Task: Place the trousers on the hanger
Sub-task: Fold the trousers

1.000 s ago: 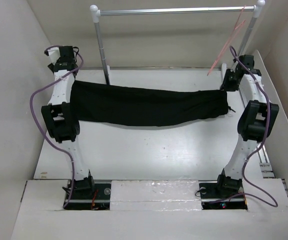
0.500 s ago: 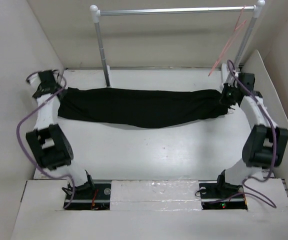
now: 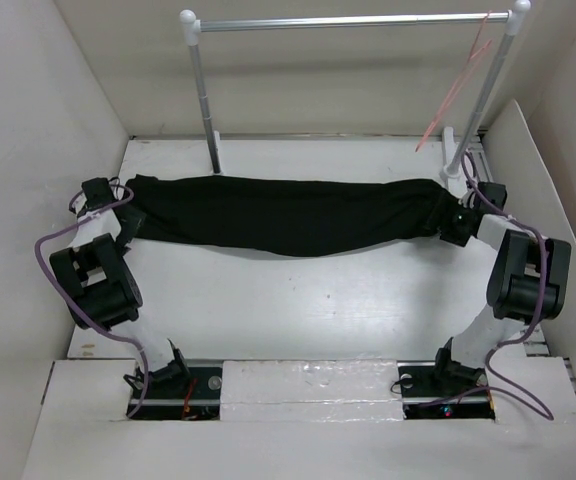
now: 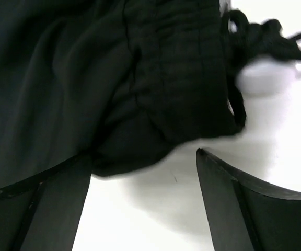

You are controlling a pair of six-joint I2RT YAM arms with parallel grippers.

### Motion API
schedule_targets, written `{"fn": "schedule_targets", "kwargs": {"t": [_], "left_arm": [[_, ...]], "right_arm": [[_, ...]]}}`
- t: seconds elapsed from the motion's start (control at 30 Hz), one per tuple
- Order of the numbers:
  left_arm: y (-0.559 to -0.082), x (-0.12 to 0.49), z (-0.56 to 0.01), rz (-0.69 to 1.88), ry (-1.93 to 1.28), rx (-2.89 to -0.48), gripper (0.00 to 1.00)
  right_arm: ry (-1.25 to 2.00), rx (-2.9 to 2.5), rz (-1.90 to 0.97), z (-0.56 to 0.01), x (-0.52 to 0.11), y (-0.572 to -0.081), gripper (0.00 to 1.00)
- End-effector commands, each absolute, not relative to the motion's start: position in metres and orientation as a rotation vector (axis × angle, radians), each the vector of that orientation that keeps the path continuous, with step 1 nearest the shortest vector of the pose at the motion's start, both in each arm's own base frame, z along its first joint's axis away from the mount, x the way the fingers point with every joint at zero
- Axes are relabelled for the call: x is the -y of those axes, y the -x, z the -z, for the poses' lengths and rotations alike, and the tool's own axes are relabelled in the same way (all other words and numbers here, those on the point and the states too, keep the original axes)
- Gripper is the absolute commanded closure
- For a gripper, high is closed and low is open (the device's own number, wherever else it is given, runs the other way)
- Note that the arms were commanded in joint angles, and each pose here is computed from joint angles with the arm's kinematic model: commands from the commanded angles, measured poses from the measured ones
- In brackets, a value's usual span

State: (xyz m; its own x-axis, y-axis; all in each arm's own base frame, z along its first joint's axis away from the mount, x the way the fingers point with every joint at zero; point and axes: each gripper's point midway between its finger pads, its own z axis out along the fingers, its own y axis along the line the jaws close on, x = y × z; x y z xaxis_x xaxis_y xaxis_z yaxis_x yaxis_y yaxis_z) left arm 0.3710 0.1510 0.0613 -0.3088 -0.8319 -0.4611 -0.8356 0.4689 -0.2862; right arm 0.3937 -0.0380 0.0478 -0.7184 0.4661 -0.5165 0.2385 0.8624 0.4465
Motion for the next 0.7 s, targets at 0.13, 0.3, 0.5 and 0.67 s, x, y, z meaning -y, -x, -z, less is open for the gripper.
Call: {"fn": "schedule_targets", "kwargs": {"t": [0.13,0.3,0.5,0.67], "left_arm": [[-0.382,-0.161,-0.052,-0.041,1.399,-2.148,0.69],[-0.382,-0.167,-0.051,-0.089,1.383,-2.167,1.0],[-0.37,-0.174,-0.049,-0.146,1.413,-2.161,1.0],[-0.359,-0.172,-0.056,-0.199,1.408,-2.169,1.0]], "right_arm": [[-0.609,-2.348,-0.547,-0.042,0.016,-0.433,0.78],[-0.603,-2.361,-0.43,-0.055,0.031,-0.41,1.0],[-0.71,-2.374,-0.259,-0.057,0.084,-0.328,1.0],[-0.873,-2.386,-0.158,-0.052,0.122,-0.262,1.0]]}}
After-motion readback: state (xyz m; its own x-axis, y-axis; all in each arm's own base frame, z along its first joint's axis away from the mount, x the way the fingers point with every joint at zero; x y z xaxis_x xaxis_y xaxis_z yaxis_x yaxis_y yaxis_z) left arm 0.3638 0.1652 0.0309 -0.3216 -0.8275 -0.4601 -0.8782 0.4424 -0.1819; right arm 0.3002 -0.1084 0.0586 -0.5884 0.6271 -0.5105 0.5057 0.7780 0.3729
